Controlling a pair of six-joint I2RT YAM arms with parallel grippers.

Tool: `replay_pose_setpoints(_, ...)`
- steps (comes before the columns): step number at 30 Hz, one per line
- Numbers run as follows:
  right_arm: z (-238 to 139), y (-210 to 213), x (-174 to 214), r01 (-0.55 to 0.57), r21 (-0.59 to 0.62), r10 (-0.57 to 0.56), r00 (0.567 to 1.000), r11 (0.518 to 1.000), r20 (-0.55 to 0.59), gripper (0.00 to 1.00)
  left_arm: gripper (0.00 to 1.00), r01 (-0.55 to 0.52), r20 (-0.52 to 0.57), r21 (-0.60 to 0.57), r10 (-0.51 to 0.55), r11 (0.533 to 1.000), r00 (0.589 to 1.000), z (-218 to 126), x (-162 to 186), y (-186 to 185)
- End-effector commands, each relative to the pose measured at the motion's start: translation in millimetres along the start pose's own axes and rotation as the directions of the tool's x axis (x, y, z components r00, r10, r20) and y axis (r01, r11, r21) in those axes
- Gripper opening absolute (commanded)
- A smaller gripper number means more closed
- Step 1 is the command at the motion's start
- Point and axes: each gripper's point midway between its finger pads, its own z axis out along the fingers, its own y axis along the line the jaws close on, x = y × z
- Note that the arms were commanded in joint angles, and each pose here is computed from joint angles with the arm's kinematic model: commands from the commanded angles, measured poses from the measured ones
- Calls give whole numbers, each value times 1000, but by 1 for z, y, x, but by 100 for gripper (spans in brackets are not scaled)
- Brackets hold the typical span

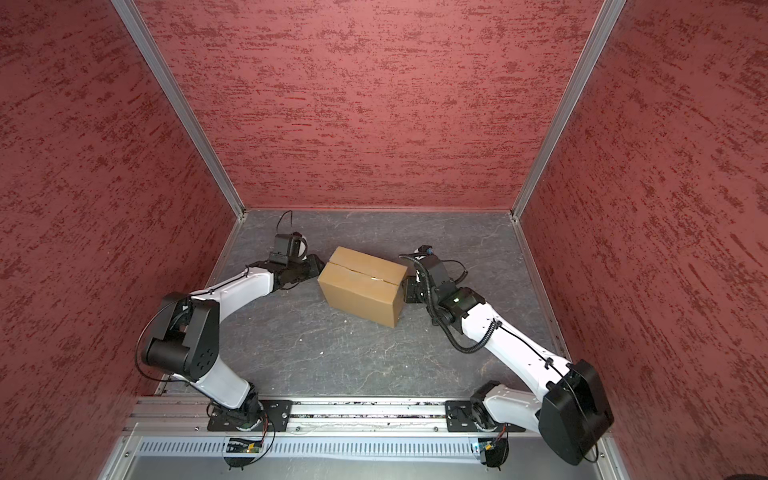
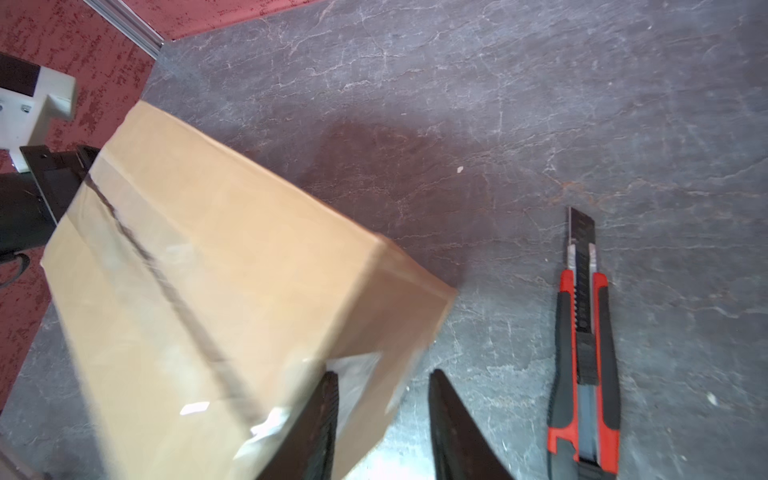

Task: Unpack the express box
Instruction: 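Rotate the box with both grippers so its taped seam runs away from the robot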

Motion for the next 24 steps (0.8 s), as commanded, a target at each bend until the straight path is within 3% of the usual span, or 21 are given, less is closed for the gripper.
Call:
replay_pose_setpoints(1, -5, -11, -20, 35, 88, -36, 999, 995, 11, 39, 43, 3, 61, 26, -5, 1000, 998, -29, -17, 5)
replay_pose_setpoints(8, 11, -21, -53, 69, 110, -71, 997, 991, 11, 39, 43, 10, 75, 17, -11, 1000, 997, -73, -1, 9)
replay_pose_setpoints(16, 59, -37, -98, 110, 86, -110, 994, 990, -9, 40, 43, -62, 17, -10, 62, 998, 998, -118, 63, -4)
replay_pose_setpoints(24, 114, -32, -108, 170, 22, -168, 984, 985, -59, 40, 44, -61, -59, 5, 62, 998, 996, -111, 110, -14)
